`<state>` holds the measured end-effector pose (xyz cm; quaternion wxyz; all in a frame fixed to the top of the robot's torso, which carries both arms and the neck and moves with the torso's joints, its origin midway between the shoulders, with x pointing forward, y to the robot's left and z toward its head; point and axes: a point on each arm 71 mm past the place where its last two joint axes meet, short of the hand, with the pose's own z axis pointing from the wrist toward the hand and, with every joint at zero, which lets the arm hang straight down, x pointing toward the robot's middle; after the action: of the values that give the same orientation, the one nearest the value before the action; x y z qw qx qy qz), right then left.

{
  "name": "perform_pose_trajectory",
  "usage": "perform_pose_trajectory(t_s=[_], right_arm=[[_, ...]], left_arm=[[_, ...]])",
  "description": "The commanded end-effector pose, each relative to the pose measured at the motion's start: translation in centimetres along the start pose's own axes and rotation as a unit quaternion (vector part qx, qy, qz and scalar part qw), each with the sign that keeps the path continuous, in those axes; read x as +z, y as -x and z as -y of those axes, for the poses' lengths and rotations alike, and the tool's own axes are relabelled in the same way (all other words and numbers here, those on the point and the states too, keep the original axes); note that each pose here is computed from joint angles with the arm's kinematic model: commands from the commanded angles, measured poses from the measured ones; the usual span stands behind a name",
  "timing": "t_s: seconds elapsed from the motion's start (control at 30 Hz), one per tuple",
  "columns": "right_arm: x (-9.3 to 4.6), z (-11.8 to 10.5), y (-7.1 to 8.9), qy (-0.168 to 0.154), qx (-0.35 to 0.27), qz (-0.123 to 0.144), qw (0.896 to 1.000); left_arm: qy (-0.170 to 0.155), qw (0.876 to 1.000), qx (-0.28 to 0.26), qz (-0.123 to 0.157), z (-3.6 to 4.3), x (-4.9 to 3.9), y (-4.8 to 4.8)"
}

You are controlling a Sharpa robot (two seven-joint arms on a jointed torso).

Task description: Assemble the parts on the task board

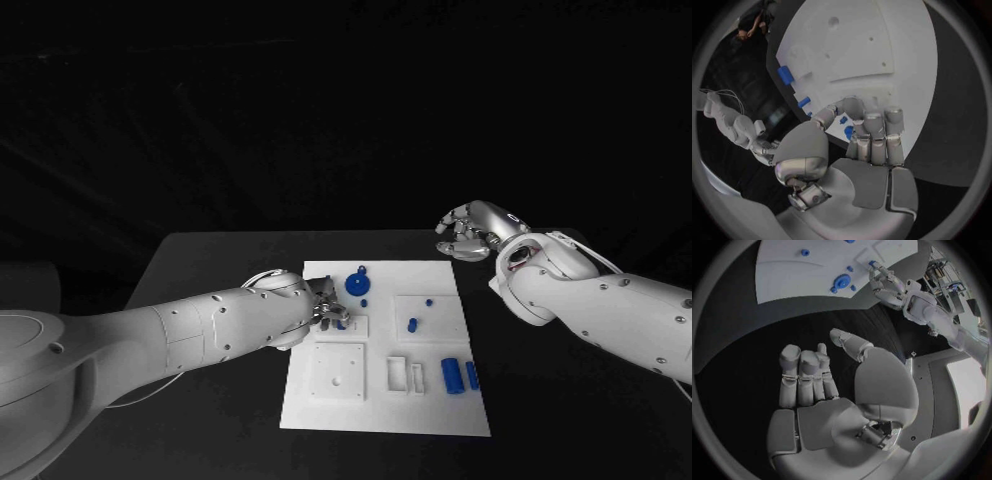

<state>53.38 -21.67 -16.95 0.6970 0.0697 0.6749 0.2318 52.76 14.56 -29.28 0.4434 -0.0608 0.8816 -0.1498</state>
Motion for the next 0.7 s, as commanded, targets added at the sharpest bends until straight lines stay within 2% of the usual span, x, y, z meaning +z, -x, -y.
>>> perform_pose_trajectory(t_s=[0.03, 0.7], right_arm=[[-0.02, -0.10, -0.05, 0.005, -0.002, -0.005, 1.000], [-0.01, -0.13, -0.08, 0.006, -0.001, -0.006, 1.000]], left_arm=[[0.006, 1.000, 0.018, -0.020, -0.30, 0.04, -0.75], [0.005, 1.000, 0.005, -0.008, 0.04, 0.37, -0.50]])
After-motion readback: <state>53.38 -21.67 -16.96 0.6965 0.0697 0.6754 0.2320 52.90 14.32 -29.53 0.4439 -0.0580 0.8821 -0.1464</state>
